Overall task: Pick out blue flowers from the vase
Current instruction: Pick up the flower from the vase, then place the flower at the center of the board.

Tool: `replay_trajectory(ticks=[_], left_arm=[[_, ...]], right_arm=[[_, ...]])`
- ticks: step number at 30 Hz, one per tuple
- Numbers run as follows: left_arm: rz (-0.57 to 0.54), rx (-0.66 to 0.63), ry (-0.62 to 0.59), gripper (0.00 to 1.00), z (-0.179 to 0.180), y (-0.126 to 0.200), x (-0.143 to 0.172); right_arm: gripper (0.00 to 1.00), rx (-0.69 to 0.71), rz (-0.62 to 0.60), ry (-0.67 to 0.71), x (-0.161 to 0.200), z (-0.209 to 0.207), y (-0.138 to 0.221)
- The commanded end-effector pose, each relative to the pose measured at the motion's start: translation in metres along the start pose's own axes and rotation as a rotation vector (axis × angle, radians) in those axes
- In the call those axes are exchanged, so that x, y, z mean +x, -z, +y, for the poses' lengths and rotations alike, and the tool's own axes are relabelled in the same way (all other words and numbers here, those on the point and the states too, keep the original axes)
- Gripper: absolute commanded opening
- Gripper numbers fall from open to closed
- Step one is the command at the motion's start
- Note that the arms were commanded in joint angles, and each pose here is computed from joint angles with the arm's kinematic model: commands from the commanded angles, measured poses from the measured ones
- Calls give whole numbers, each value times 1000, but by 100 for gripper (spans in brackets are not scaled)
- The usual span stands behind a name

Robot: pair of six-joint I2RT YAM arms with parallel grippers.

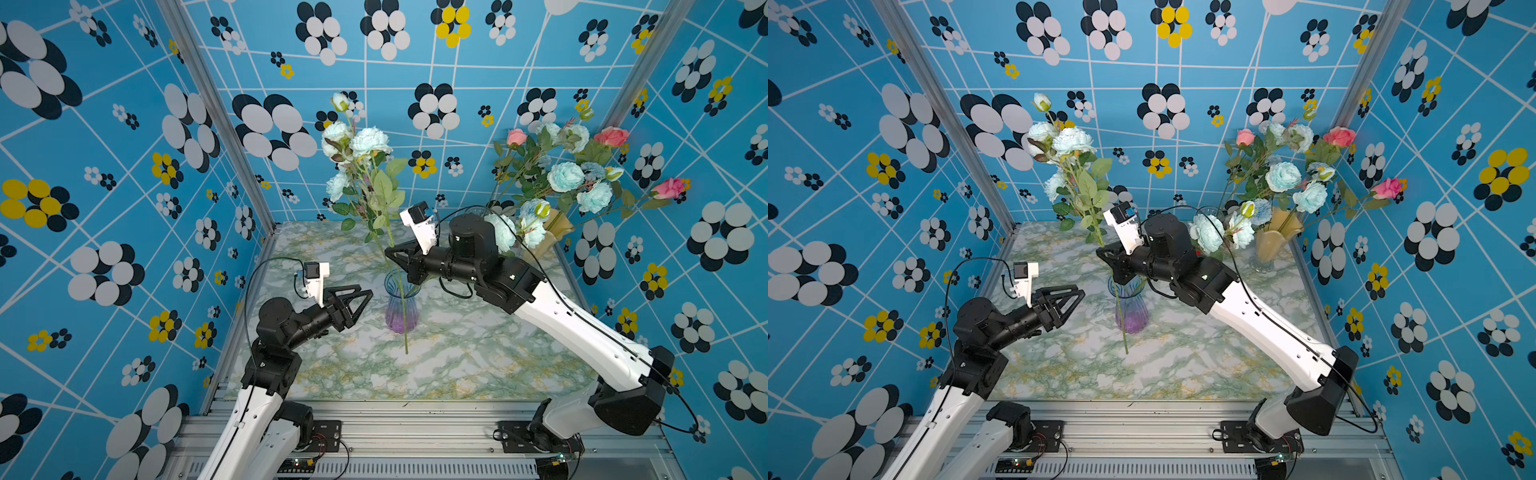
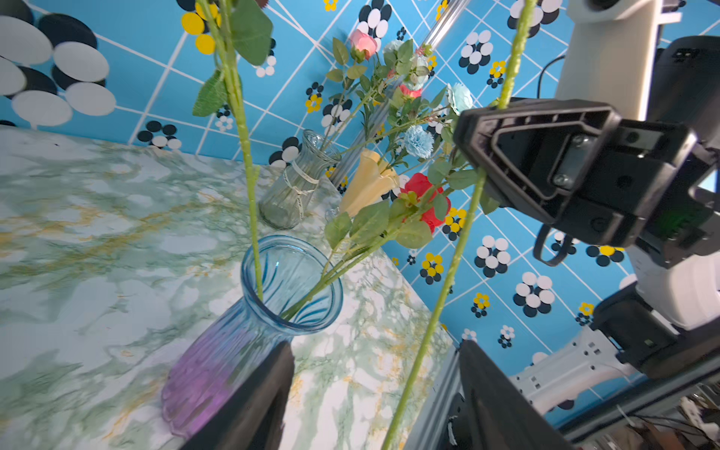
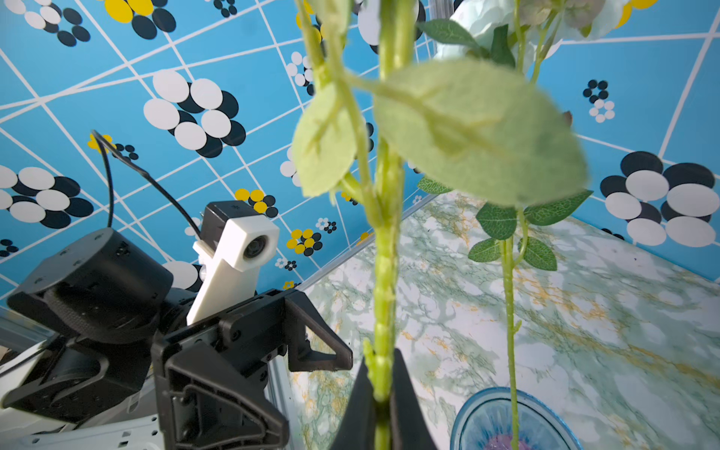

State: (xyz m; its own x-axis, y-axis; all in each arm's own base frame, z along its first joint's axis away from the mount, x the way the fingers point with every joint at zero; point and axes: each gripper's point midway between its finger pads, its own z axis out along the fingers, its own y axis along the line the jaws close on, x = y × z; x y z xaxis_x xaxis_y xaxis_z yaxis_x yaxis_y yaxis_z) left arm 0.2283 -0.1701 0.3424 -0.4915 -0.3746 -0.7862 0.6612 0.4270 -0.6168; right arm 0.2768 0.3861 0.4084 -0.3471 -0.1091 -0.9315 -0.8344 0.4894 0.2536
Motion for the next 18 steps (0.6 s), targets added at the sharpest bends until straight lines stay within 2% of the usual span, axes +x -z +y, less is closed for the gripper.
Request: replay_trajectory(ticks=[1,7,18], left_arm=[[-22,182,-11,67,-51,3,-29],[-42,228,47,56,-59,-6,-49],[-84,270,86,45,-56,-19,-68]], right_arm=[[0,-82,51,-13,8,12,-6],[0,-136,113,-24,27,18,-11],[0,-202,113,-37,40,29,-14]])
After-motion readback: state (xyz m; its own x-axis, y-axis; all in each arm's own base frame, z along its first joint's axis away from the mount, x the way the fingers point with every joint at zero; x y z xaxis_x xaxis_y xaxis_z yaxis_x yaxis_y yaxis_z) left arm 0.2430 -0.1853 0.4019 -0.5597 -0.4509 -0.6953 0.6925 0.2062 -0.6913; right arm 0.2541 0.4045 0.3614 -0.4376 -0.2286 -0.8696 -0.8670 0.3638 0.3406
